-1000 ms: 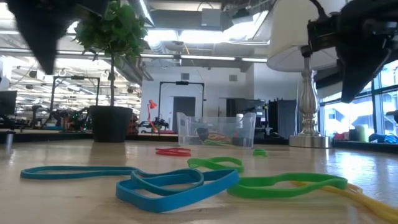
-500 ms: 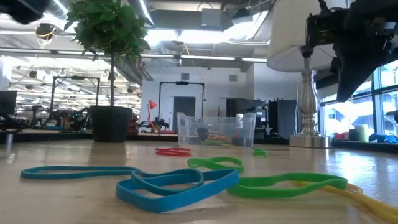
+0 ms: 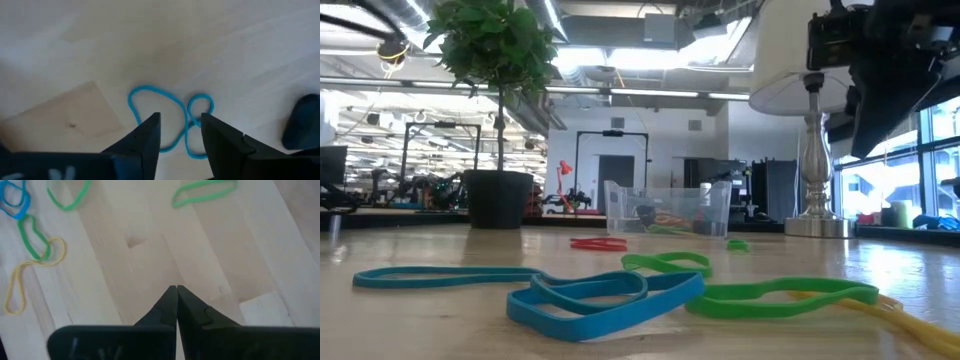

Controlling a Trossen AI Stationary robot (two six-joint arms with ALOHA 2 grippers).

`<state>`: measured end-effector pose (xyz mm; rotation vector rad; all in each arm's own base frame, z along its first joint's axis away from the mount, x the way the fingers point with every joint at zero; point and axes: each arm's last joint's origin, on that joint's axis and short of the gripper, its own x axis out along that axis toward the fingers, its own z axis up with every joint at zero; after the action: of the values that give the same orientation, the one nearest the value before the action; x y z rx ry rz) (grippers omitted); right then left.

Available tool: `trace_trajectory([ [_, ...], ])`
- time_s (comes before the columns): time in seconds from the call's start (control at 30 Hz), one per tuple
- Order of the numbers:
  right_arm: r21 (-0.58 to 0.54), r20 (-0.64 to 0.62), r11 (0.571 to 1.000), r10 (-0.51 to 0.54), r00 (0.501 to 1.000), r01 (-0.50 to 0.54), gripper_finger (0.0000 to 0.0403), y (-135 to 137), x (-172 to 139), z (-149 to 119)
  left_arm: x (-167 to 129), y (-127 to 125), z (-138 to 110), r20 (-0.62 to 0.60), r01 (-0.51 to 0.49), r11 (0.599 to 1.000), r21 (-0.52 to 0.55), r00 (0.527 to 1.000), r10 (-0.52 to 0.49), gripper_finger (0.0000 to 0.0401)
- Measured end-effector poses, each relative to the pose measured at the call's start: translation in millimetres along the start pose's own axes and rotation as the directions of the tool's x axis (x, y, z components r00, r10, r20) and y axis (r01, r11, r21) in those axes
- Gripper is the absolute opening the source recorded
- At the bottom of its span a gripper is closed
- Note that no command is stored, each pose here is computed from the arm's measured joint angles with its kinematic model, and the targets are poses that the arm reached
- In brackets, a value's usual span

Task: Pick and place rubber bands into bin
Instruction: Put the blue rubber band into the transparent bin

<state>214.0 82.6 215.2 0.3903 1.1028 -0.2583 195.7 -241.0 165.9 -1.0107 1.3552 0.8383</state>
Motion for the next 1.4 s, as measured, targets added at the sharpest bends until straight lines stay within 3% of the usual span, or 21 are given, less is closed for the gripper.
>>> trace_trajectory([
  [0.43, 0.002, 0.012, 1.0, 0.013, 1.0, -0.013, 0.0007, 1.3, 0.1, 1.3, 34.4, -10.3, -8.2, -0.01, -0.011, 1.0, 0.003, 1.0, 0.011, 0.0138],
  [0.53, 0.005, 0.021, 1.0, 0.022, 1.0, -0.022, 0.0007, 2.2, 0.1, 2.1, 34.4, -11.0, -5.7, -0.034, -0.031, 0.999, -0.008, 0.999, 0.031, 0.011],
  [0.7, 0.006, 0.025, 1.0, 0.026, 0.999, -0.026, 0.0007, 2.5, 0.1, 2.5, 34.4, -13.4, -2.5, -0.044, -0.034, 0.999, -0.021, 0.998, 0.033, 0.0016],
  [0.8, 0.005, 0.025, 1.0, 0.026, 0.999, -0.026, 0.0007, 2.6, 0.1, 2.5, 30.9, -18.5, -1.2, -0.049, -0.033, 0.999, -0.02, 0.998, 0.032, 0.0005],
  [0.93, -0.019, 0.025, 0.999, 0.026, 0.999, -0.026, 0.0007, 2.6, 0.1, 2.6, 17.5, -27.2, 2.9, 0.008, -0.009, 0.999, -0.046, 1.0, 0.01, 0.0003],
  [1.13, -0.033, 0.046, 0.999, 0.021, 0.999, -0.02, 0.0007, 3.0, 0.1, 3.7, -26.0, -32.3, 20.6, 0.099, 0.013, 1.0, -0.018, 0.995, -0.011, 0.0002],
  [1.4, -0.04, 0.094, 0.999, 0.034, 0.995, -0.03, 0.0007, 5.4, -0.2, 7.3, -84.0, -40.8, 82.3, 0.308, 0.015, 0.994, 0.106, 0.95, -0.047, 0.0002],
])
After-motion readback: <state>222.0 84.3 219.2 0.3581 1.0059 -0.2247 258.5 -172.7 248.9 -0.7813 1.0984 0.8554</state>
